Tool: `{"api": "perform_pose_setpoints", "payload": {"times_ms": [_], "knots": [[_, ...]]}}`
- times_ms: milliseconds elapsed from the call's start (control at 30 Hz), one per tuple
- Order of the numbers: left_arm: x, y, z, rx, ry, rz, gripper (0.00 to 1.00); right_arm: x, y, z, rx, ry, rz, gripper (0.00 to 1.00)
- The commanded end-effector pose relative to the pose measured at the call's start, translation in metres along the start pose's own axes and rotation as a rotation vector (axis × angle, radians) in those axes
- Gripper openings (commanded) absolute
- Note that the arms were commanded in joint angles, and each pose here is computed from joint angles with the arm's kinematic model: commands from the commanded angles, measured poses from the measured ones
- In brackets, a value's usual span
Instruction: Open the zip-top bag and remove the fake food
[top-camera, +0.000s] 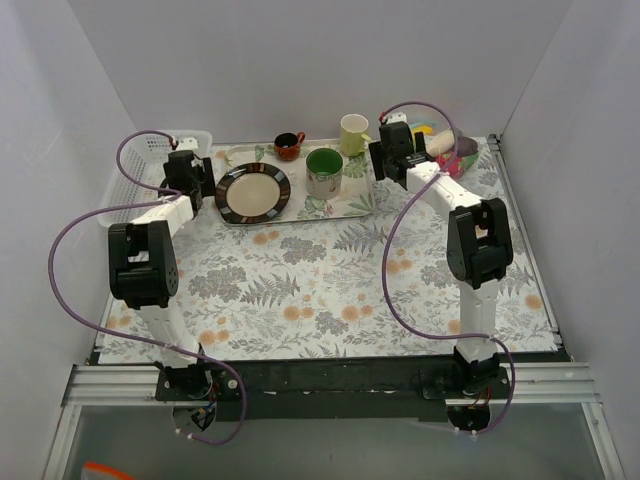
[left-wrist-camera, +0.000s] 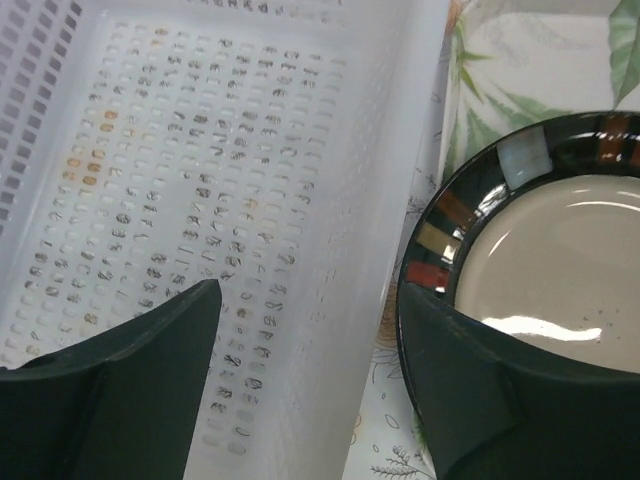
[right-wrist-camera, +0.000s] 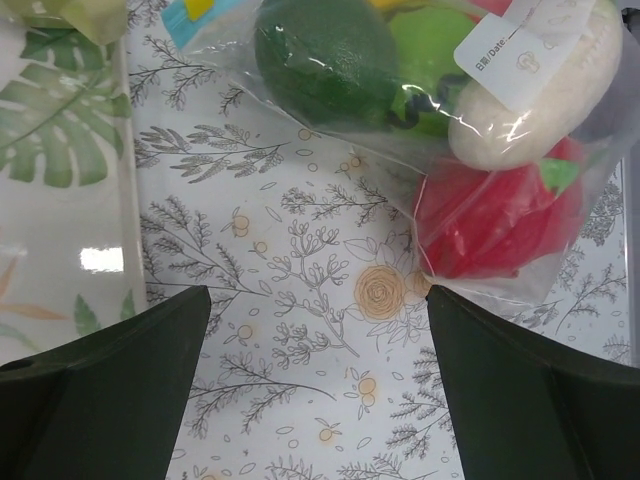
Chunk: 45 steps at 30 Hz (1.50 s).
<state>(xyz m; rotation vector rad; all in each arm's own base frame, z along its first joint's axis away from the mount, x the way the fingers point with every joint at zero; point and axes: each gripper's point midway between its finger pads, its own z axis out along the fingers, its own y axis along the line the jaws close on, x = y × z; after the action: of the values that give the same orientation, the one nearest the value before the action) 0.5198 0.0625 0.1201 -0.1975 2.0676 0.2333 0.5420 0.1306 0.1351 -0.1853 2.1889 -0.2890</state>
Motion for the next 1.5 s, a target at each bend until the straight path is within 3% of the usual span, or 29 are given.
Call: {"api": "perform_pose_setpoints", "payload": {"times_ms": [0, 67, 133, 267, 400, 567, 767, 967, 1100, 1300, 1467], "knots": [[0.01, 0.015, 0.005, -0.042, -0.003, 0.033, 0.56, -0.018, -0.014, 0.01, 0.1, -0.053, -0.027, 0.98], [0.015, 0.016, 0.008, -0.051, 0.004, 0.036, 0.47, -0.019, -0.019, 0.015, 0.147, -0.054, -0.03, 0.98], [0.019, 0.018, 0.01, -0.057, 0.009, 0.037, 0.3, -0.01, -0.022, 0.024, 0.191, -0.034, -0.036, 0.98], [0.03, 0.013, 0.011, -0.007, 0.052, 0.033, 0.19, -0.008, -0.029, 0.036, 0.266, -0.028, -0.025, 0.97], [0.047, -0.003, -0.006, 0.083, 0.14, -0.001, 0.15, -0.011, -0.039, 0.048, 0.326, -0.037, 0.012, 0.95], [0.047, -0.015, -0.035, 0.174, 0.168, -0.018, 0.13, -0.013, -0.061, 0.059, 0.382, -0.038, 0.089, 0.92], [0.053, -0.063, -0.094, 0.474, 0.272, -0.037, 0.08, -0.009, -0.079, 0.067, 0.395, -0.022, 0.17, 0.91], [0.07, -0.108, -0.165, 0.738, 0.386, 0.11, 0.03, -0.004, -0.081, 0.067, 0.353, -0.013, 0.191, 0.89], [0.065, -0.112, -0.206, 0.842, 0.335, 0.251, 0.02, 0.002, -0.08, 0.066, 0.34, 0.004, 0.197, 0.84], [0.05, -0.1, -0.235, 0.844, 0.282, 0.378, 0.01, 0.009, -0.079, 0.055, 0.313, 0.018, 0.206, 0.59], [0.051, -0.076, -0.23, 0.692, 0.259, 0.402, 0.01, 0.001, -0.079, 0.038, 0.28, -0.008, 0.22, 0.56]]}}
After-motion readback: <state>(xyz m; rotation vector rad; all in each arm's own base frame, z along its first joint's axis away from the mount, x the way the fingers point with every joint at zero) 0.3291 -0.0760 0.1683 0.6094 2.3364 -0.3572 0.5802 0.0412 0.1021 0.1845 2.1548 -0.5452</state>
